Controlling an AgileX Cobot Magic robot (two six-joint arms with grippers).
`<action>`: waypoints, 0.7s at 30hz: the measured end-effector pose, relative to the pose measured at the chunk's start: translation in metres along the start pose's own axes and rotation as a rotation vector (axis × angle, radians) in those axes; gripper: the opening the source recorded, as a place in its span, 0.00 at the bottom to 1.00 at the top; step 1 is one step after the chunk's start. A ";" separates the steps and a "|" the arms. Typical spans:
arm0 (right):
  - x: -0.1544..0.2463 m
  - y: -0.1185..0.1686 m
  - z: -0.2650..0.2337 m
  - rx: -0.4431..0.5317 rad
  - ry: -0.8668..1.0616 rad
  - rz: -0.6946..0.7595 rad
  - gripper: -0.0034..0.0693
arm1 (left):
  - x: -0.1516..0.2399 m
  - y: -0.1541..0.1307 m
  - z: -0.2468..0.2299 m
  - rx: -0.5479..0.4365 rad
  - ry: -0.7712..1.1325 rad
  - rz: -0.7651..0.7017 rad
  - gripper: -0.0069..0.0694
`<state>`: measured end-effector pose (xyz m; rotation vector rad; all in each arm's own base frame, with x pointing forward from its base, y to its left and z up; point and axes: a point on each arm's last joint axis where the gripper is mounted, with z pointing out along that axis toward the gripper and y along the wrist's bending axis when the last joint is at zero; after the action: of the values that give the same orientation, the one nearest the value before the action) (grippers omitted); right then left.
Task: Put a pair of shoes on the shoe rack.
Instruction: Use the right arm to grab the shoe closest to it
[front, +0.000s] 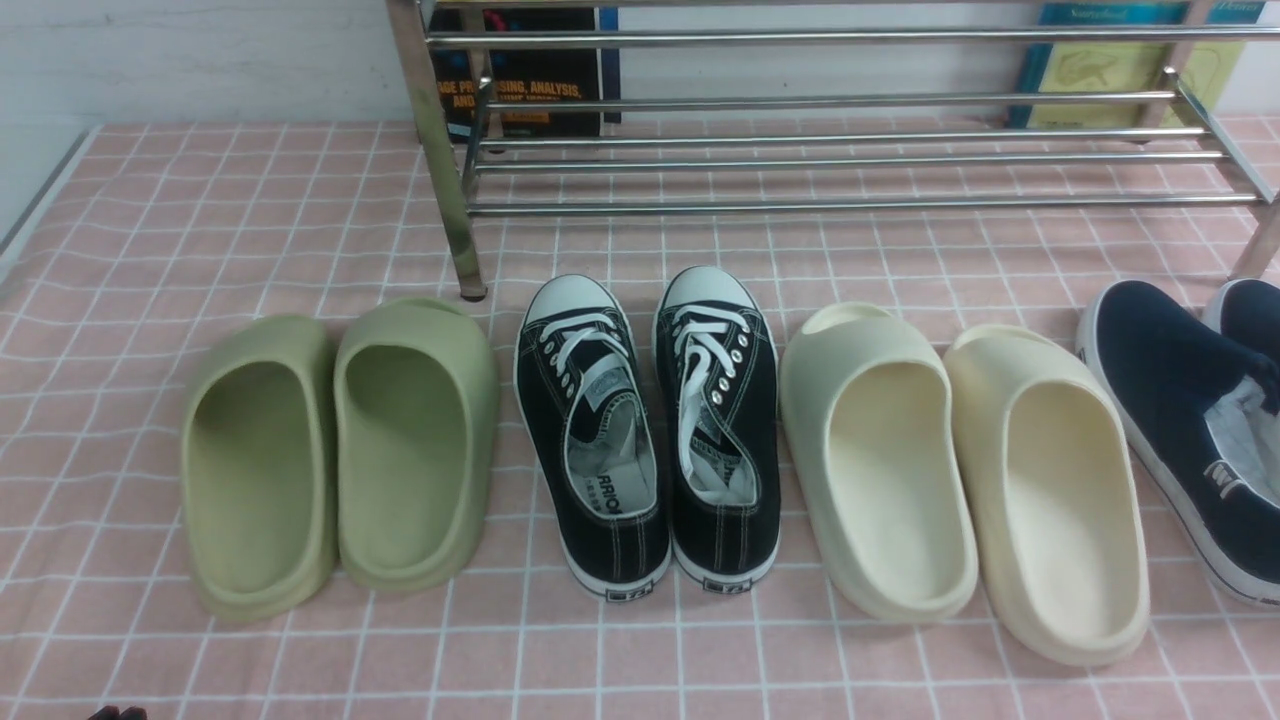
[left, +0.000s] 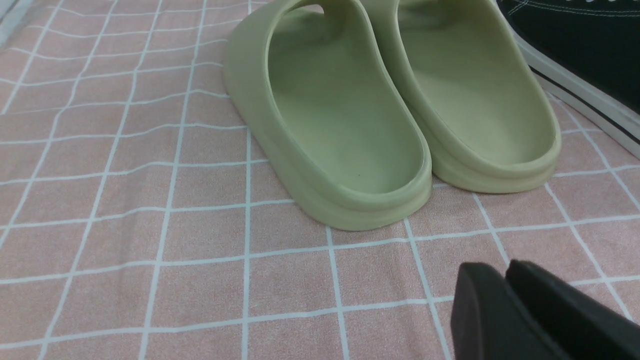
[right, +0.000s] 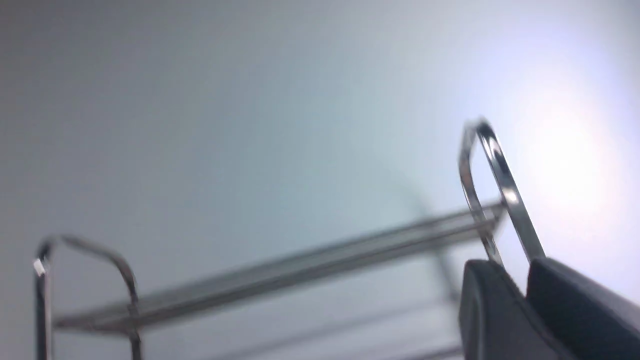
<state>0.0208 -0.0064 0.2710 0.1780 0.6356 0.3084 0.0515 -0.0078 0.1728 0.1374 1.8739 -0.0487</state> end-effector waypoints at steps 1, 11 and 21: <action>-0.002 0.000 0.000 -0.002 -0.019 0.014 0.22 | 0.000 0.000 0.000 0.000 0.000 0.000 0.21; -0.019 0.014 0.049 0.053 0.287 -0.106 0.07 | 0.000 0.000 0.000 0.000 0.000 0.000 0.22; 0.012 0.014 0.154 0.128 0.927 -0.293 0.04 | 0.000 0.000 0.000 0.000 0.000 0.000 0.23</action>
<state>0.1199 -0.0001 0.3897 0.0525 1.5840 0.0476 0.0515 -0.0078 0.1728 0.1374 1.8739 -0.0487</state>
